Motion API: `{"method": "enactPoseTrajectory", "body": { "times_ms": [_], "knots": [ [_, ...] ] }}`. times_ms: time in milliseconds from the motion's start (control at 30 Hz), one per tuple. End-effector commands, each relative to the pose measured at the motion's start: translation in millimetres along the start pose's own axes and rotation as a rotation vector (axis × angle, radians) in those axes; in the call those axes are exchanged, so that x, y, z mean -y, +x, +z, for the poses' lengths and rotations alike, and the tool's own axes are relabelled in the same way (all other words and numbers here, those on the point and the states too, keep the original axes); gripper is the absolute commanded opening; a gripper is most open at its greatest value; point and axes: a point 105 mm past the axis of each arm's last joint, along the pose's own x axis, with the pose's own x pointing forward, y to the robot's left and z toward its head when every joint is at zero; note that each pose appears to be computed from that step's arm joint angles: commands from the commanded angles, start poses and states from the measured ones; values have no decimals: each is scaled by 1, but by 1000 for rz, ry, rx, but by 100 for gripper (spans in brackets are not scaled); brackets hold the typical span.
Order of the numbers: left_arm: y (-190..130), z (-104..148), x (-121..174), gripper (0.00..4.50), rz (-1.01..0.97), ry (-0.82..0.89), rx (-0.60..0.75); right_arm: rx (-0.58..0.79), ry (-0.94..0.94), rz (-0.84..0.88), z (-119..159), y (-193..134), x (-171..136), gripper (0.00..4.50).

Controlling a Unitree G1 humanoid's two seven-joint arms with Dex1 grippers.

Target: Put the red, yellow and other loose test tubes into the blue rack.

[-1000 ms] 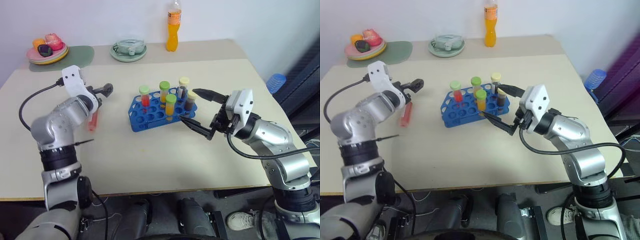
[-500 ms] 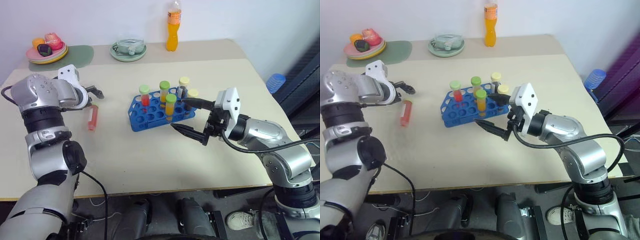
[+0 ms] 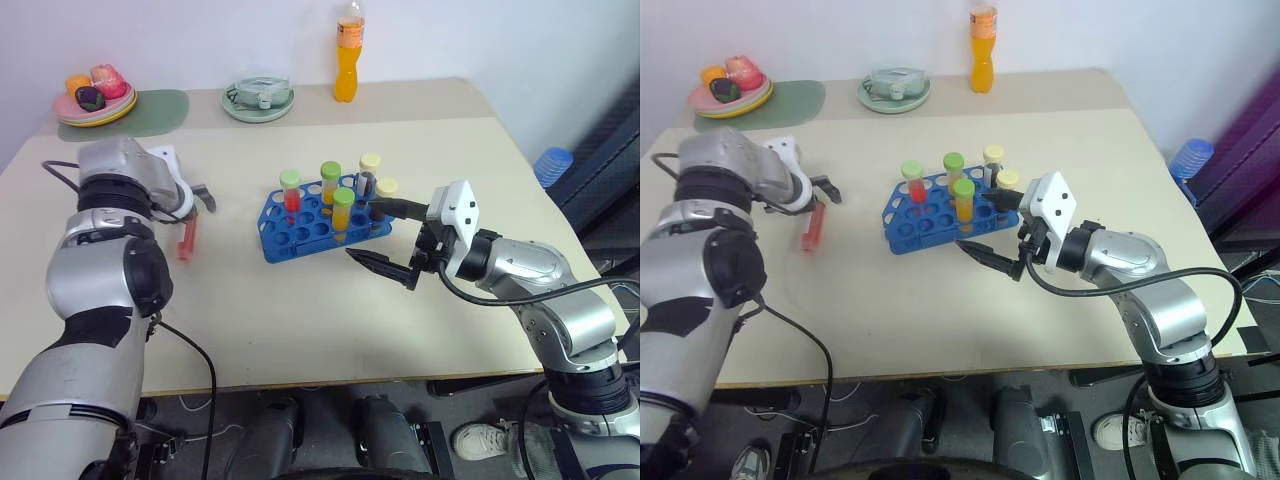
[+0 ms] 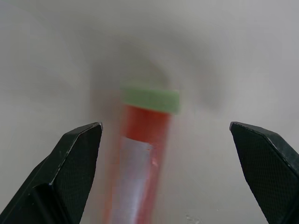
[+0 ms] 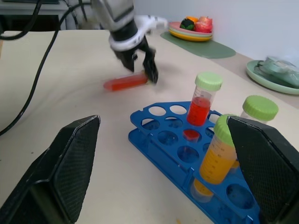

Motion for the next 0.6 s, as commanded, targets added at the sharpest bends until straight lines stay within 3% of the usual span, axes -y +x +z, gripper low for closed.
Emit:
{"method": "enactPoseTrajectory", "body": {
  "times_ms": [33, 133, 300, 333, 500, 600],
  "knots": [
    [-9, 14, -5, 450, 23, 28, 47, 29, -44, -20, 11, -3, 0, 445],
    [-5, 11, -10, 364, 40, 43, 43, 29, -44, -32, 10, -4, 1, 450],
    [-1, 4, -17, 106, 53, 32, 19, 31, -41, -35, 9, -2, 1, 450],
    [-1, 3, -18, 79, 51, 28, 13, 31, -41, -35, 9, -2, 1, 450],
    [-4, -2, -26, 77, 20, -17, -26, 28, -43, -32, 8, 1, 2, 450],
    [-9, 4, -25, 77, -75, 12, 16, 28, -45, -31, 8, 2, 2, 450]
  ]
}}
